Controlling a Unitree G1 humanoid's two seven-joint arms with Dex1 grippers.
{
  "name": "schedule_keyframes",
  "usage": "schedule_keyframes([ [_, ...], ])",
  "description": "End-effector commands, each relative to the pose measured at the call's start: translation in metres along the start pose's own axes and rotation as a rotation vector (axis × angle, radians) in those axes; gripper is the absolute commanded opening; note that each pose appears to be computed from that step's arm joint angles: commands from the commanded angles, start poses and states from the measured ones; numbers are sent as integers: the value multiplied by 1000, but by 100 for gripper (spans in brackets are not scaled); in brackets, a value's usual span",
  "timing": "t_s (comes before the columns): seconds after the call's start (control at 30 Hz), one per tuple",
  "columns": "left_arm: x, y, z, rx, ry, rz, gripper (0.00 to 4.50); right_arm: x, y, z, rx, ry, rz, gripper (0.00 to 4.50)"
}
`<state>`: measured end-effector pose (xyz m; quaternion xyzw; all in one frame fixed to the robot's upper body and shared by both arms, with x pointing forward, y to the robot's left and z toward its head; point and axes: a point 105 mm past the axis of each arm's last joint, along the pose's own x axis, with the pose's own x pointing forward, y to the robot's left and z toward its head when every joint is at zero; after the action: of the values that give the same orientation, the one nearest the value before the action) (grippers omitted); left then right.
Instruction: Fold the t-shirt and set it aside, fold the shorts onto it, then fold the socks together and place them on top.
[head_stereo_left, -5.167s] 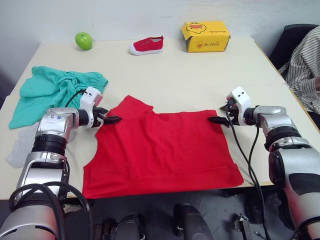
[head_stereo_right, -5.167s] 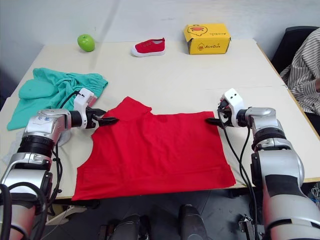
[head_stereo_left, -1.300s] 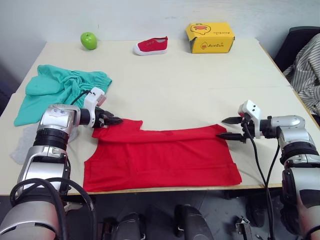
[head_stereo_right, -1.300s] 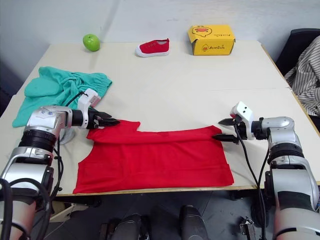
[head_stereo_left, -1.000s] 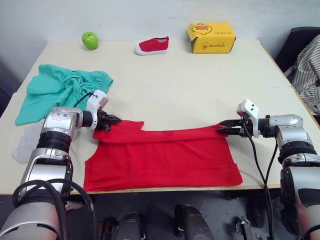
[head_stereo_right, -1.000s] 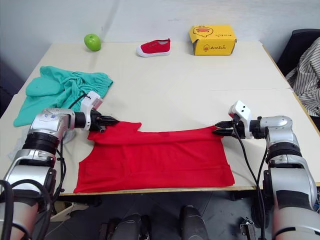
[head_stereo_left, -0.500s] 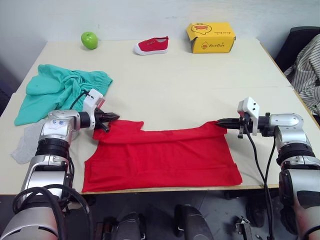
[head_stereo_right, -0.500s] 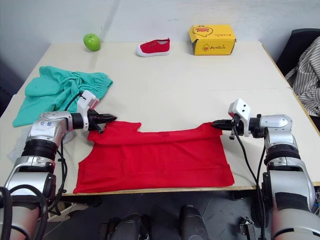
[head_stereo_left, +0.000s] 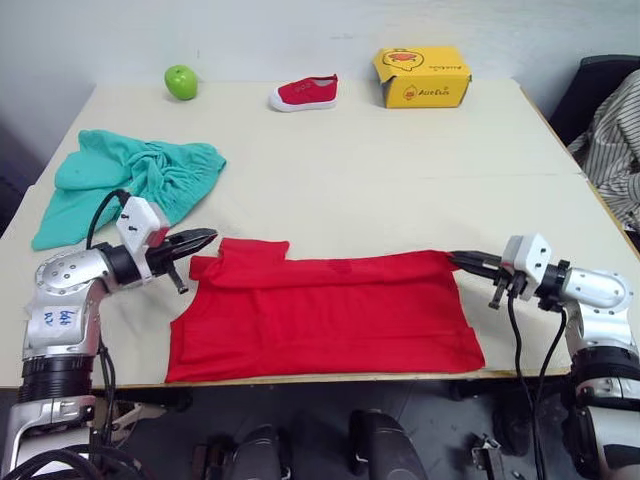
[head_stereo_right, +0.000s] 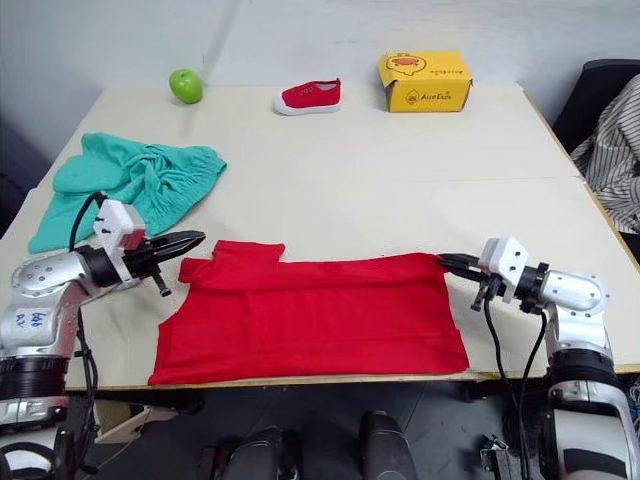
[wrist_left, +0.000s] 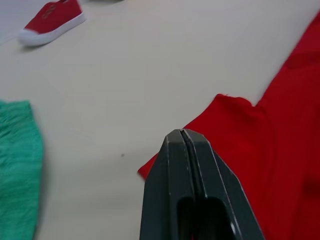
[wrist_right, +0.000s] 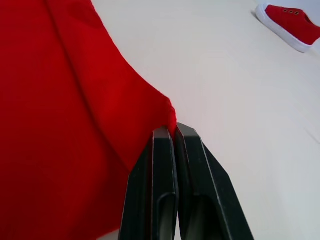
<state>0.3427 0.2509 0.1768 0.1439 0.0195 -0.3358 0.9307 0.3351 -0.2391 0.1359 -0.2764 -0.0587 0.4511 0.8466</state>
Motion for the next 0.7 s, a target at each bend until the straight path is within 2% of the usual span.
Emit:
schedule_keyframes([
  [0.03,-4,20,0,-169,48,113,90,5,-4,14,-31,-42,-4,0],
  [0.13,4,16,-12,-268,141,79,188,11,-5,15,-23,-41,12,0],
  [0.27,26,19,-15,-371,174,64,321,18,-8,17,-18,-45,22,0],
  [0.33,34,22,-22,-378,229,67,384,21,-9,18,-20,-50,31,0],
  [0.53,52,15,-37,-384,358,22,384,25,-10,22,-20,-57,43,0],
  [0.67,67,-2,-35,-375,375,-78,384,27,-9,24,-18,-60,54,0],
  [0.7,69,-5,-35,-375,378,-86,366,27,-9,24,-17,-60,54,0],
])
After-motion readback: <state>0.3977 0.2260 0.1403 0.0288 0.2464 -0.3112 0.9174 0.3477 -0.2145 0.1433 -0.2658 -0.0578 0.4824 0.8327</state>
